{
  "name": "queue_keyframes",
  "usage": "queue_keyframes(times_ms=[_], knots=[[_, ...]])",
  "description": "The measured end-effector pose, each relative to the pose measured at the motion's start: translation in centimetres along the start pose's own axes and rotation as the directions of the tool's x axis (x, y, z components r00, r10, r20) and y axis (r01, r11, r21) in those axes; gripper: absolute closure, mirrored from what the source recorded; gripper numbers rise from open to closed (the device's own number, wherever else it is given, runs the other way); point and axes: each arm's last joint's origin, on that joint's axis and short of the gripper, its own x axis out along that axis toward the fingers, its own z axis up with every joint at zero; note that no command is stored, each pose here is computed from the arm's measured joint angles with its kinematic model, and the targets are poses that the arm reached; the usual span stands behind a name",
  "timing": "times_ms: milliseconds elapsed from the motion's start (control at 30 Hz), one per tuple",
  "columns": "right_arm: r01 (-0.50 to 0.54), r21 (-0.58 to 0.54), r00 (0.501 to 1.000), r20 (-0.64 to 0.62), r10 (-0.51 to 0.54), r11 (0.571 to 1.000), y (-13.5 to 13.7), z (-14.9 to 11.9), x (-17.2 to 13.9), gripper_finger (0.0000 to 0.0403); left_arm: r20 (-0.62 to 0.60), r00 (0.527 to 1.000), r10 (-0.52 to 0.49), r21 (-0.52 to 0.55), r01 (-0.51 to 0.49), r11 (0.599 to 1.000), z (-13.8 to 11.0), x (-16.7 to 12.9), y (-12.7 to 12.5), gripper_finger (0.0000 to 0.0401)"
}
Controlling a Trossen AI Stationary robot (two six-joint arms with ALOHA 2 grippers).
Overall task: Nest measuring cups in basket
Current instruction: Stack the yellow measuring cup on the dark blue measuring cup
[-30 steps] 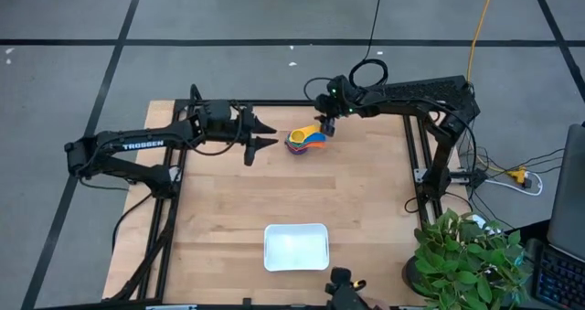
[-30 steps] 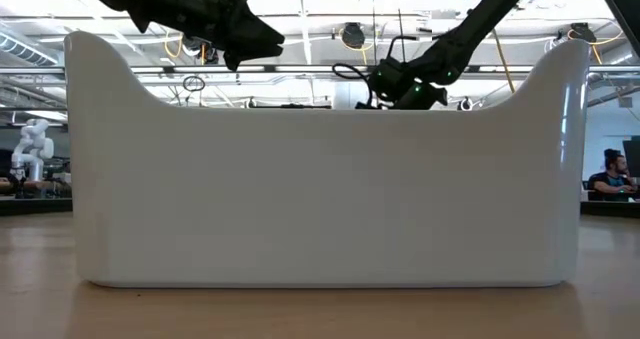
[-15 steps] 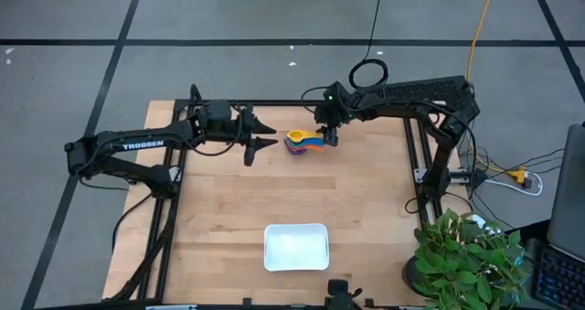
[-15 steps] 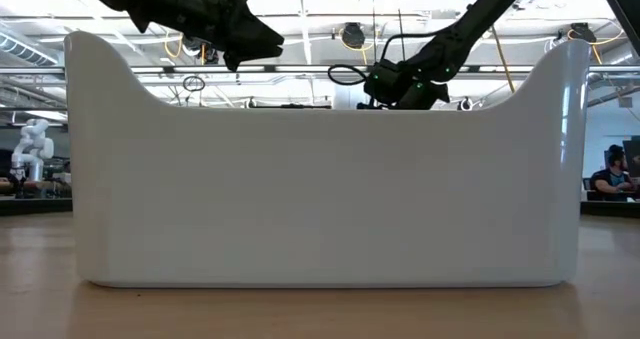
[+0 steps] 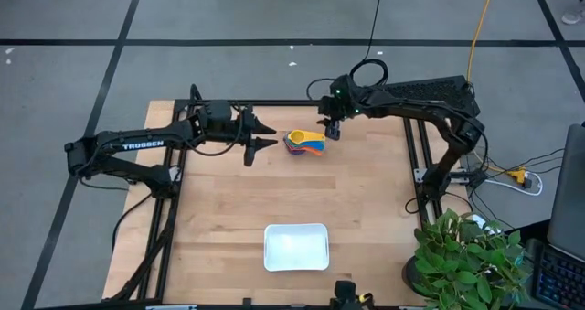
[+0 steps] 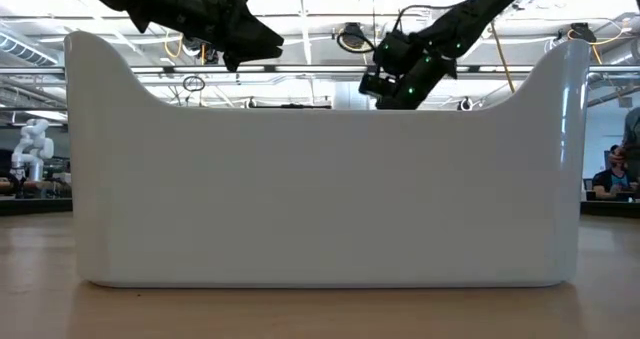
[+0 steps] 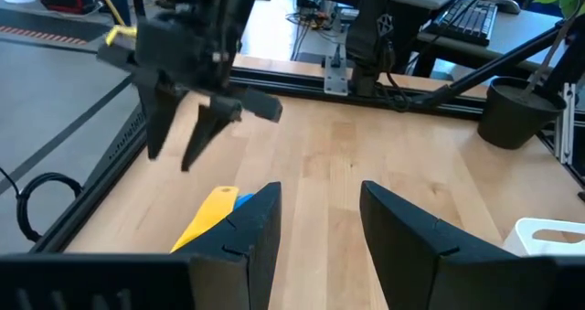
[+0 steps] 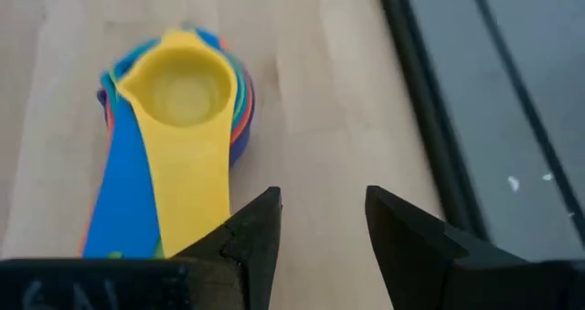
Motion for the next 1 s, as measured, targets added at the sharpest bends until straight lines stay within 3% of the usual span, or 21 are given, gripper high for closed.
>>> queue_keyframes(times_ms=[233, 567, 1000], knots=[[0.09, 0.026, 0.995, -0.047, -0.089, 0.996, -0.2, -0.4, 0.1, 0.0248, 0.001, 1.0, 0.0, 0.005, 0.0, 1.0, 0.0, 0.0, 0.0, 0.0249], [0.051, 0.041, 0.99, -0.131, -0.045, 0.998, 0.0, -2.1, 2.6, 0.0248, 0.0, 1.0, -0.007, 0.007, 0.007, 1.0, 0.0, 0.1, -0.2, 0.0249], [-0.012, 0.003, 0.987, -0.162, 0.013, 1.0, 2.2, -1.6, 3.0, 0.0248, -0.013, 1.0, -0.008, 0.004, 0.008, 1.0, -0.1, 0.1, -0.2, 0.0249]])
